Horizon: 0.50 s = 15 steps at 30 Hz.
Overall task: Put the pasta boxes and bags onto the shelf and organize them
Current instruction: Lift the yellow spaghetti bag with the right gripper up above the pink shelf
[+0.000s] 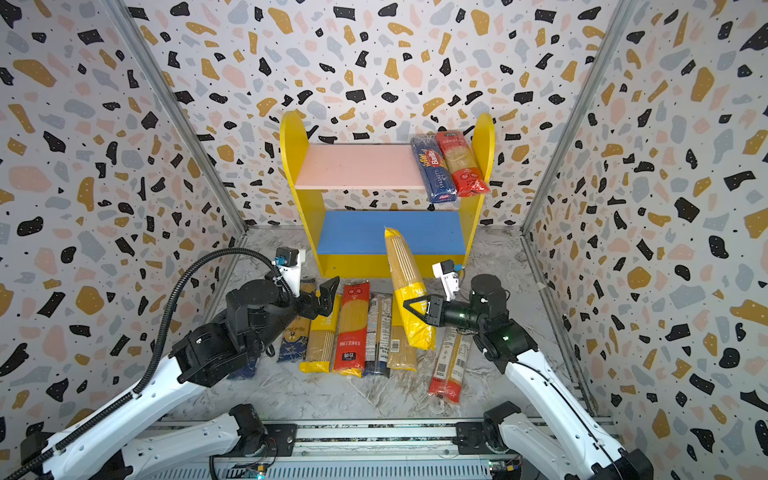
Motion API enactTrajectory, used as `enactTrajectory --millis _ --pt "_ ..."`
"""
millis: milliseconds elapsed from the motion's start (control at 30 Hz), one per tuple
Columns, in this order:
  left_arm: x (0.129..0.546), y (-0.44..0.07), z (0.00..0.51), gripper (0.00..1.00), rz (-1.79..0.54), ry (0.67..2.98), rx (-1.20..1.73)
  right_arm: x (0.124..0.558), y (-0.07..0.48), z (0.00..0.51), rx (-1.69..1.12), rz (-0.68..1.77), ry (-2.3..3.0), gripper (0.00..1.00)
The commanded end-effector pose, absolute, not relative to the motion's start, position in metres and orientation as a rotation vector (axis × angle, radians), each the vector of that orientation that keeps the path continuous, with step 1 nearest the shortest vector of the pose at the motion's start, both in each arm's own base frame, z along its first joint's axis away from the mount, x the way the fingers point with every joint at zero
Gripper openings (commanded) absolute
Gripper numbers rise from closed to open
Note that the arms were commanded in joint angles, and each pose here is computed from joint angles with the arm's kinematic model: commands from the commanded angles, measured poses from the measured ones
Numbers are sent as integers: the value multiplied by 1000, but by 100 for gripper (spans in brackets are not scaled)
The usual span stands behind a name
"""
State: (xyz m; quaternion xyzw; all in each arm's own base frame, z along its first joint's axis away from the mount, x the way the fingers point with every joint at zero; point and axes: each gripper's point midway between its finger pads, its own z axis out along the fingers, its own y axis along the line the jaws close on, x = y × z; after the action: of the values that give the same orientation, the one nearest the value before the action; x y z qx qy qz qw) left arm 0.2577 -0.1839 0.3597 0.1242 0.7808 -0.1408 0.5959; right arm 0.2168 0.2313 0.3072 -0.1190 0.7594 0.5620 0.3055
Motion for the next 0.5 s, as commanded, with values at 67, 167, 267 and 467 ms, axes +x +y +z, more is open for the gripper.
enactTrajectory --millis 67,167,267,467 --pt "256 -176 372 100 -284 1787 291 199 233 415 -549 1485 1668 13" --pt "256 -176 374 100 -282 1784 294 201 233 439 -576 1453 1625 13" --pt "258 -177 377 100 -276 1777 297 205 234 466 -605 1423 1570 13" --pt "269 -189 388 99 -231 1773 346 224 245 506 -655 1376 1485 13"
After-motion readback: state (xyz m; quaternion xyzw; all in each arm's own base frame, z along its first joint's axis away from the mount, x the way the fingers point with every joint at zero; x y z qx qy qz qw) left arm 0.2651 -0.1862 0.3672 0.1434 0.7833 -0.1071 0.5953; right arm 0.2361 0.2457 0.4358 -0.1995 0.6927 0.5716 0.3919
